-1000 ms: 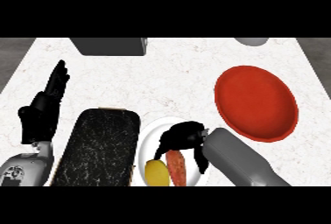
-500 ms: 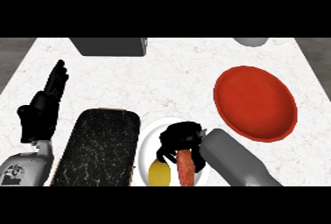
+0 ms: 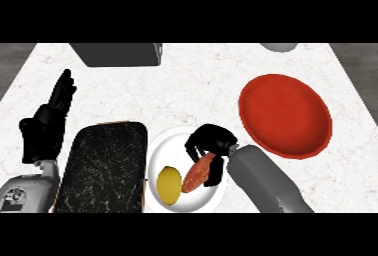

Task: Pick the sweet potato from the plate and place it in the bowl

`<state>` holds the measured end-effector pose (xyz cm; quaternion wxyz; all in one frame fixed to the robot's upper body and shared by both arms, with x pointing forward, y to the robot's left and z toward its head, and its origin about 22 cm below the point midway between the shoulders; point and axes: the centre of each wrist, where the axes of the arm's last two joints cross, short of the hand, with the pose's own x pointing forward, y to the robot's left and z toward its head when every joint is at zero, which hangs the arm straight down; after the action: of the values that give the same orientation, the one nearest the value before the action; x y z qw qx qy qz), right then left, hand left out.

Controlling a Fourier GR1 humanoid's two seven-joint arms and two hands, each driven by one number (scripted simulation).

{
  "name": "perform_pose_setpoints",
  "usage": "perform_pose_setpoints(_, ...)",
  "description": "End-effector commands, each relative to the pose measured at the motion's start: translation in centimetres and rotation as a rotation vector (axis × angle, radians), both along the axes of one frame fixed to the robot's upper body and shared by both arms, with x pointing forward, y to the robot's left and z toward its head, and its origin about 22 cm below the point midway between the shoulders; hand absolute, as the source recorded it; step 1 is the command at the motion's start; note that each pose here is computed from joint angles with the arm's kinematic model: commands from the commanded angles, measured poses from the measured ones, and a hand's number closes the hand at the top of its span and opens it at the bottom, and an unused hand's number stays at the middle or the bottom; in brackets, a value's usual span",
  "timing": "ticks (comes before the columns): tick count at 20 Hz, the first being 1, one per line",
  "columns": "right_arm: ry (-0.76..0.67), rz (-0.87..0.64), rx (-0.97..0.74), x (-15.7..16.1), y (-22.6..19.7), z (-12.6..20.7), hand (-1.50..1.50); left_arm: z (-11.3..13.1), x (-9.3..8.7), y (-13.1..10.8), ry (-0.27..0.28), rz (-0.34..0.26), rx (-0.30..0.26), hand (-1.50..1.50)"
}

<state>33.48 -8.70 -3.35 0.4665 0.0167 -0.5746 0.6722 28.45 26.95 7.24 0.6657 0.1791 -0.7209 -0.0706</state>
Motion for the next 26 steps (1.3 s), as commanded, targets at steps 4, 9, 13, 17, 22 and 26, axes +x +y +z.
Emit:
perform_pose_setpoints(4, -0.064, -0.672, 0.055, 1.5, -0.7, 2.3, 1.5, -0.1, 0.1, -0.4, 0.007, -0.022, 0.003, 0.0)
perform_pose_setpoints(9, -0.241, -0.945, 0.268, 2.6, 1.8, 8.3, 1.5, 0.5, 0.7, -1.4, 0.002, -0.061, -0.002, 0.0)
perform_pose_setpoints(13, -0.337, -1.146, 0.352, 2.4, 4.3, 11.7, 1.5, 0.1, 0.9, -1.9, 0.009, -0.062, -0.008, 0.0)
perform_pose_setpoints(17, -0.412, -1.316, 0.306, 1.6, 6.4, 12.1, 1.5, 0.1, 0.6, -0.8, 0.028, -0.048, 0.007, 0.0)
perform_pose_setpoints(22, -0.475, -1.45, 0.34, 0.4, 8.6, 13.4, 1.5, 1.0, 1.0, -0.8, -0.006, -0.024, -0.007, 0.0)
perform_pose_setpoints(26, -0.527, -1.517, 0.38, 0.5, 7.8, 14.0, 1.5, 1.0, 1.3, -1.4, -0.011, 0.0, 0.014, 0.0)
